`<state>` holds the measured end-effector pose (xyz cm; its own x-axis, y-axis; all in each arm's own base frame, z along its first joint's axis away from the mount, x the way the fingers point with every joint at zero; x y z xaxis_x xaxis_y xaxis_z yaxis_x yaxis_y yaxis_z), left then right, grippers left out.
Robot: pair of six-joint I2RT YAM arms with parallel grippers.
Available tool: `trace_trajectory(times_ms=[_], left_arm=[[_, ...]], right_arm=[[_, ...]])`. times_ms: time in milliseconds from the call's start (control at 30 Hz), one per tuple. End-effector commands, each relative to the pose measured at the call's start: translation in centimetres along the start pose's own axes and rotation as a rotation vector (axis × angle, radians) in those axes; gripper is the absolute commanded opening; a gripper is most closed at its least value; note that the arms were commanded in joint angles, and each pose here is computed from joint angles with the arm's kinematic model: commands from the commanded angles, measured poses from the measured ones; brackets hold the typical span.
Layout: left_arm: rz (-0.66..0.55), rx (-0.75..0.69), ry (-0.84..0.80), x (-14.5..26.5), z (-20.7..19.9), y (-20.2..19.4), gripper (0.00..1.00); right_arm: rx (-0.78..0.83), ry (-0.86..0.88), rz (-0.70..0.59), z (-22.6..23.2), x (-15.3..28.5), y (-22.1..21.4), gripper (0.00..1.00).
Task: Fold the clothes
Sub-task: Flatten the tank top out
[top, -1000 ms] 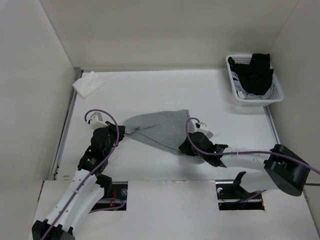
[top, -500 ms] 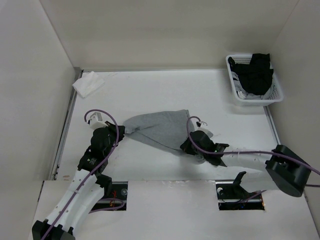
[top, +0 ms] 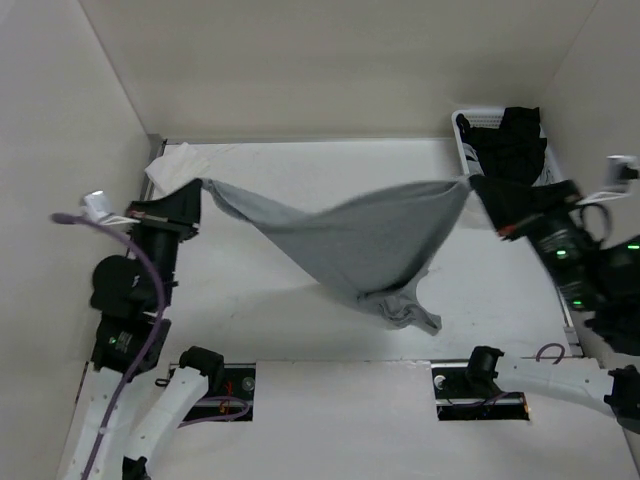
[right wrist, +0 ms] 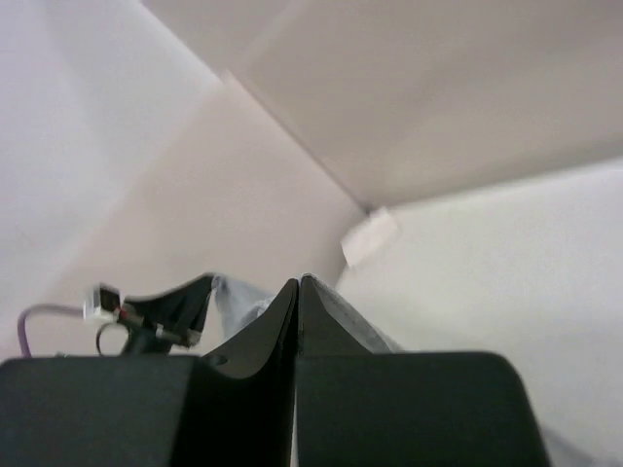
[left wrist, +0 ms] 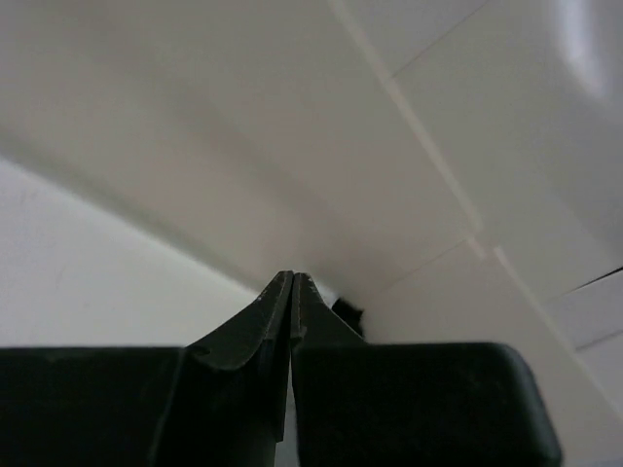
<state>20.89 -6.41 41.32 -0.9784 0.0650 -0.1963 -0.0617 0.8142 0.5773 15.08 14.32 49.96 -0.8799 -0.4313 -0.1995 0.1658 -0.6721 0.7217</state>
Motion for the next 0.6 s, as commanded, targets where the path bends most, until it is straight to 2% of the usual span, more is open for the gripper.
trace_trajectory(times_ms=[0,133,300,433,567], left_arm=[[-0.277,0.024,-0.182,2.9,-7.9,9.5,0.01],[-0.408,0.02,-0.286,6.3,-13.2,15.2,0.01],[-0.467,0.004,-0.343,8.4,-16.5,18.2,0.01],[-0.446,-0.017,-0.285,6.6,-14.9,17.0,0.01],[-0.372,-0.069,-0.122,1.0,-10.1,13.1,0.01]], right_arm=[[0.202,-0.079,-0.072,0.2,1.1,5.1,0.0],[0.208,-0.049,-0.157,3.4,1.8,11.2,0.0],[0.206,-0.013,-0.194,5.9,1.7,14.8,0.0],[0.262,-0.011,-0.198,7.4,0.6,13.6,0.0],[0.404,-0.063,-0.211,7.9,-2.5,9.5,0.0]])
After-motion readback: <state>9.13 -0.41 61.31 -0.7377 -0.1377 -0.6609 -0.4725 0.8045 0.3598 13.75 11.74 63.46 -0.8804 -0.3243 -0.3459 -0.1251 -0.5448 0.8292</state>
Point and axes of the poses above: each gripper's point midway between its finger pads, its own x axis back along the fingers, its own z axis along the line the jaws close on, y = z × x, the point moved 3 cm from there along x, back along the fingers, and after that the axes turned 1 degree about x, right-handed, at the moved point
